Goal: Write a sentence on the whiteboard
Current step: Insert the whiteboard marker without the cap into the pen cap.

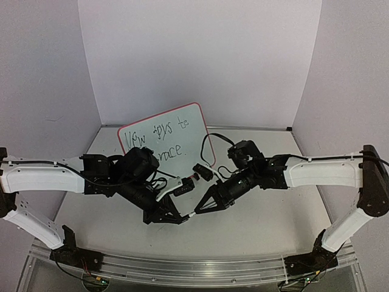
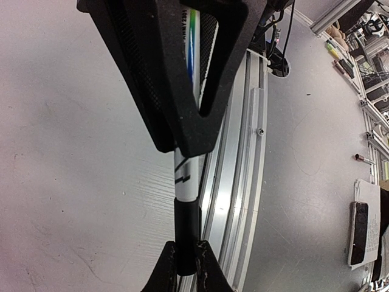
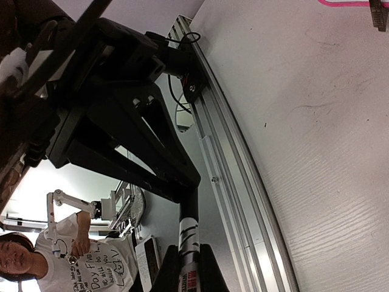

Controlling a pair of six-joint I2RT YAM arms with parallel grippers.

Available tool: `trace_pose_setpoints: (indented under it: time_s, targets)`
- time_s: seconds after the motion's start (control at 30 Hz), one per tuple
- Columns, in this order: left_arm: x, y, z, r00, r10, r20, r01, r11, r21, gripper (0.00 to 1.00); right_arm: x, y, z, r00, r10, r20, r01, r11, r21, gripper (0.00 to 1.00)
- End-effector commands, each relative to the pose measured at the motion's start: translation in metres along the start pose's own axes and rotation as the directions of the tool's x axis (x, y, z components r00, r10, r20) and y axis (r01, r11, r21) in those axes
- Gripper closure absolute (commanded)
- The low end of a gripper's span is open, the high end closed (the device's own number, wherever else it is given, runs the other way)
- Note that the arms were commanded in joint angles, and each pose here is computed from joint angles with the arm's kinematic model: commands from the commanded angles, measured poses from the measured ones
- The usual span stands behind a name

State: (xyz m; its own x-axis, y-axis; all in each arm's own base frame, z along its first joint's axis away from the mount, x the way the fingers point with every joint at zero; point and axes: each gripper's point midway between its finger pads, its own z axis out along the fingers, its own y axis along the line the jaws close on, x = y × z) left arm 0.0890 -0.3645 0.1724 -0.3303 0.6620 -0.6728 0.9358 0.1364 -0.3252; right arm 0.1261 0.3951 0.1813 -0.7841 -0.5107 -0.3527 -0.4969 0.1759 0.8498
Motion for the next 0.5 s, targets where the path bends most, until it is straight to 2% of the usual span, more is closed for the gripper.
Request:
trace_pose_setpoints:
  time_s: [0.0, 0.47]
  targets:
    - [-0.112, -0.022, -0.036, 0.906, 0.185, 0.382, -0.192, 0.981, -0.019, 1.00, -0.004, 0.024, 0.015, 0.995, -0.097, -0.010, 0.096, 0.993, -0.074, 1.00]
    - [-0.127, -0.024, -0.040, 0.877, 0.214, 0.430, -0.222, 0.975, -0.032, 1.00, -0.003, 0.030, 0.022, 0.993, -0.117, -0.012, 0.115, 0.988, -0.099, 1.00]
